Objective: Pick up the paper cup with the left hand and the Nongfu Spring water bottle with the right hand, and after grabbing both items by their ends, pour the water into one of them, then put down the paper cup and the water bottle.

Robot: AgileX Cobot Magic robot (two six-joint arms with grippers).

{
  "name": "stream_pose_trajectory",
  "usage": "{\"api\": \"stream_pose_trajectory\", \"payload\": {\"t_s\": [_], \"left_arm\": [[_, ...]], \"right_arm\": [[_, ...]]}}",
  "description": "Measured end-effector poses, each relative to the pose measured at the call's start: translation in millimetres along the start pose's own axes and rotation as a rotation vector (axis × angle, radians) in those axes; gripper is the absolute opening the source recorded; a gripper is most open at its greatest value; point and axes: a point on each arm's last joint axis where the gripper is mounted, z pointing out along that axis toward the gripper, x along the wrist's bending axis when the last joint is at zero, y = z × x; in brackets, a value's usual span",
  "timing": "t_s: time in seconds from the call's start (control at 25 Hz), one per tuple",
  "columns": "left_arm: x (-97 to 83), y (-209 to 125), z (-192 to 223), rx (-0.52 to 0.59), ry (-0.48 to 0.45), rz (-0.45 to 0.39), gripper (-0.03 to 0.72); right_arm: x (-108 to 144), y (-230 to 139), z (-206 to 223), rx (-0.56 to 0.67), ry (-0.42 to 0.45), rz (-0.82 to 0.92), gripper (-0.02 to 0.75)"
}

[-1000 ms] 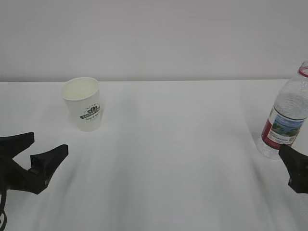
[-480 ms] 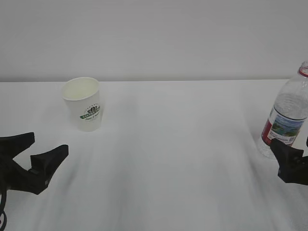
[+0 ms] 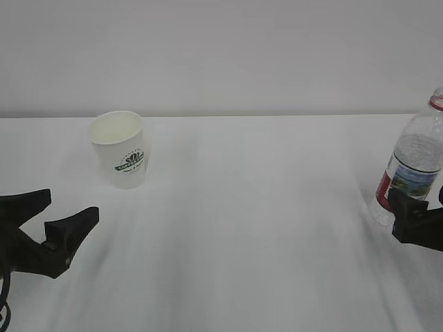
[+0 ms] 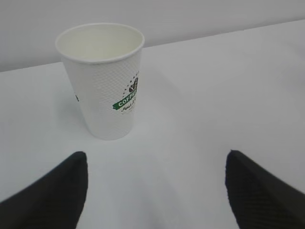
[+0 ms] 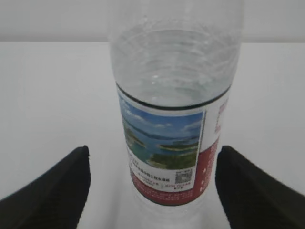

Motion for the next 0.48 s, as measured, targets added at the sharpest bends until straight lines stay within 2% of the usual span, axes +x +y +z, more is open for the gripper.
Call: {"api": "stream_pose_trajectory", "payload": {"t_s": [0.48], "left_arm": [[0.0, 0, 0, -0.001, 0.0, 0.0, 0.645]], "right_arm": [[-1, 3, 26, -0.016, -0.037, -0.019, 0.62]]}}
